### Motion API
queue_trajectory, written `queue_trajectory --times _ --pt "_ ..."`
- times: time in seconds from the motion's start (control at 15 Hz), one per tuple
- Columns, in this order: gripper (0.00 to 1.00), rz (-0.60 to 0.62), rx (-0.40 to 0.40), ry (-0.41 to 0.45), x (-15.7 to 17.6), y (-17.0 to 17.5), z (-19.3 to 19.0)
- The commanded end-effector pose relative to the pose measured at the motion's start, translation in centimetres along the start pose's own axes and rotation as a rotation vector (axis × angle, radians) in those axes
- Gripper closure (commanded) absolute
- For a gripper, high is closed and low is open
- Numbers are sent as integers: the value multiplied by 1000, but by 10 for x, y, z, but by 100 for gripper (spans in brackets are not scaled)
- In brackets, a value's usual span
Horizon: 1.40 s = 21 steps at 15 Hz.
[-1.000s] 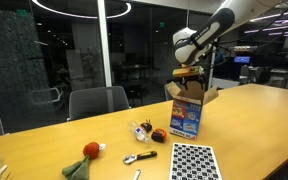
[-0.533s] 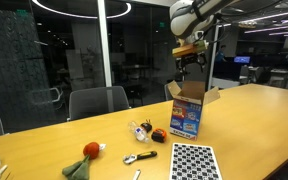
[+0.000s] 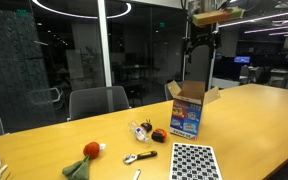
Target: Put the white and yellow bottle on the table into the box
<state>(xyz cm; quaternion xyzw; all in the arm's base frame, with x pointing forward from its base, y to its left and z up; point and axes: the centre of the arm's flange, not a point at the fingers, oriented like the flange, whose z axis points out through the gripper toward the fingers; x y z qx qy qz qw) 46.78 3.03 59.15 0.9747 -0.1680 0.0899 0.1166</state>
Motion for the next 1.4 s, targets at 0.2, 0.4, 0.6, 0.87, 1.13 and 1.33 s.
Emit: queue_trajectory --times 0.2,0.4,0.6,0.87,1.13,1.33 --pt "0 -314 162 -18 -111 28 14" --pt "0 -442 236 -28 -134 35 25" --pt "0 -496 288 -40 -142 43 29" --pt "0 -522 326 -66 -148 51 36" --pt "0 -501 293 -102 -143 46 43" --pt "0 -501 293 -103 -144 46 43"
